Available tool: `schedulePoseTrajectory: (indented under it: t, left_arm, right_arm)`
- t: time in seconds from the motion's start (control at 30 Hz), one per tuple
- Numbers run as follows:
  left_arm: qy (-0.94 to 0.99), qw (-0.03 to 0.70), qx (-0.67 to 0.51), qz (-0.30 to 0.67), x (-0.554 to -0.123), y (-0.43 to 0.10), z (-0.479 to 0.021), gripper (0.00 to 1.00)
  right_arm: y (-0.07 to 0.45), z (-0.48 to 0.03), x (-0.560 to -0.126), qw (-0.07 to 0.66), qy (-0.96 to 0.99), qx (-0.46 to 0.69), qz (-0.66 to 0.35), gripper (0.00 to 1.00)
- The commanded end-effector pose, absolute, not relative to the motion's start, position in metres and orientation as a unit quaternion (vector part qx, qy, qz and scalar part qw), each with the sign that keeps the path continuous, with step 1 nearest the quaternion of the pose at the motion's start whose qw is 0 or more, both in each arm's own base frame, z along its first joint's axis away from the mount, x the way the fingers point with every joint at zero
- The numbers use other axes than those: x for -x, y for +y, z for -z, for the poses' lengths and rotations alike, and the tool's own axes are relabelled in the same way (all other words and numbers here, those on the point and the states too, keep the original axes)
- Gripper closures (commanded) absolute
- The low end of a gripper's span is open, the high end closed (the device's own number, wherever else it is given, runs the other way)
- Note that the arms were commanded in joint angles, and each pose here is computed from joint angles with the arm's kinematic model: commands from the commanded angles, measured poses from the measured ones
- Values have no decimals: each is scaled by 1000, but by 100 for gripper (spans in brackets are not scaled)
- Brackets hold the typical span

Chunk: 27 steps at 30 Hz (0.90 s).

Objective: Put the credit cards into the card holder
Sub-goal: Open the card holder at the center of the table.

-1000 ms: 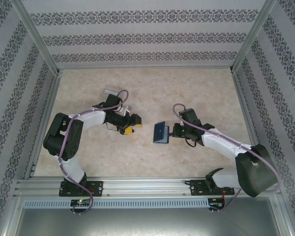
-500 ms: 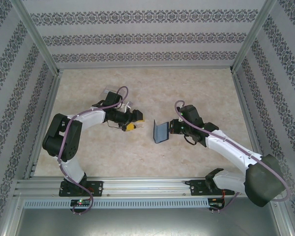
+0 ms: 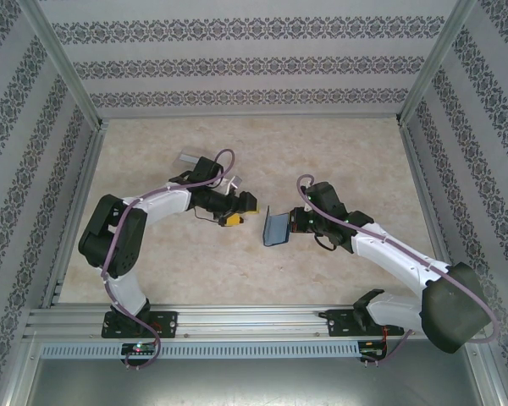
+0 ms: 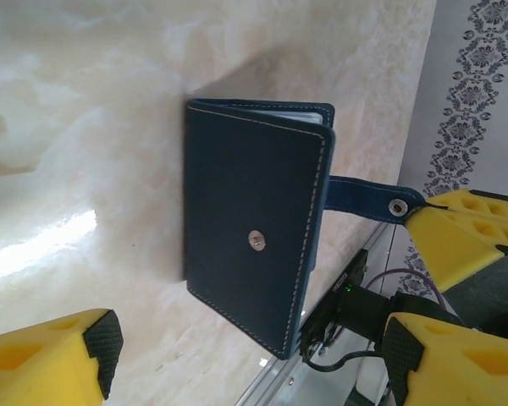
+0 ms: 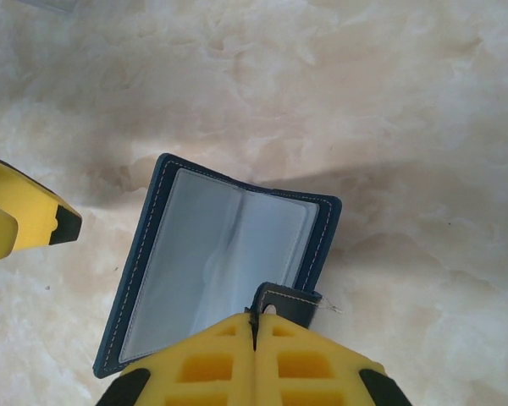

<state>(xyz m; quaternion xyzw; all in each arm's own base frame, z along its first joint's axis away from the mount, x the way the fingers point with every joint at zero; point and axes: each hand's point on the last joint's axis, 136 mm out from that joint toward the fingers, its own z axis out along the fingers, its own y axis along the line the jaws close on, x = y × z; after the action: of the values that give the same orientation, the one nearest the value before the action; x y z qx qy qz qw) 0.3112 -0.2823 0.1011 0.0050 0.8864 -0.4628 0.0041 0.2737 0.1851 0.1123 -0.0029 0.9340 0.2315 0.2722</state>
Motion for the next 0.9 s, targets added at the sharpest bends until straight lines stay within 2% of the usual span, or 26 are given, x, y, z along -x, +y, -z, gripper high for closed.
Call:
schedulePoseTrajectory:
  t: [0.0, 0.13, 0.4, 0.53, 0.77, 0.83, 0.87]
  left_arm:
    - [868, 14, -42, 495, -317, -300, -118, 17]
    - [882, 10, -83, 464, -310, -310, -114, 17]
    - [900, -2, -92, 426, -315, -316, -81, 19]
    - [905, -16, -113, 411, -309, -322, -71, 31]
    - [913, -26, -130, 387, -303, -326, -61, 31]
    - [919, -23, -128, 373, -304, -322, -58, 41]
    - [923, -21, -128, 363, -304, -319, -57, 49]
  right_arm:
    - [189, -124, -274, 280, 930, 10, -237, 100]
    - [189, -123, -275, 281, 930, 9, -237, 100]
    - [187, -123, -276, 284, 930, 2, -234, 100]
    - [185, -121, -277, 285, 930, -8, -232, 100]
    - [184, -117, -277, 284, 931, -10, -231, 100]
    - [181, -116, -276, 284, 931, -11, -227, 100]
    - [179, -115, -275, 284, 932, -12, -225, 100]
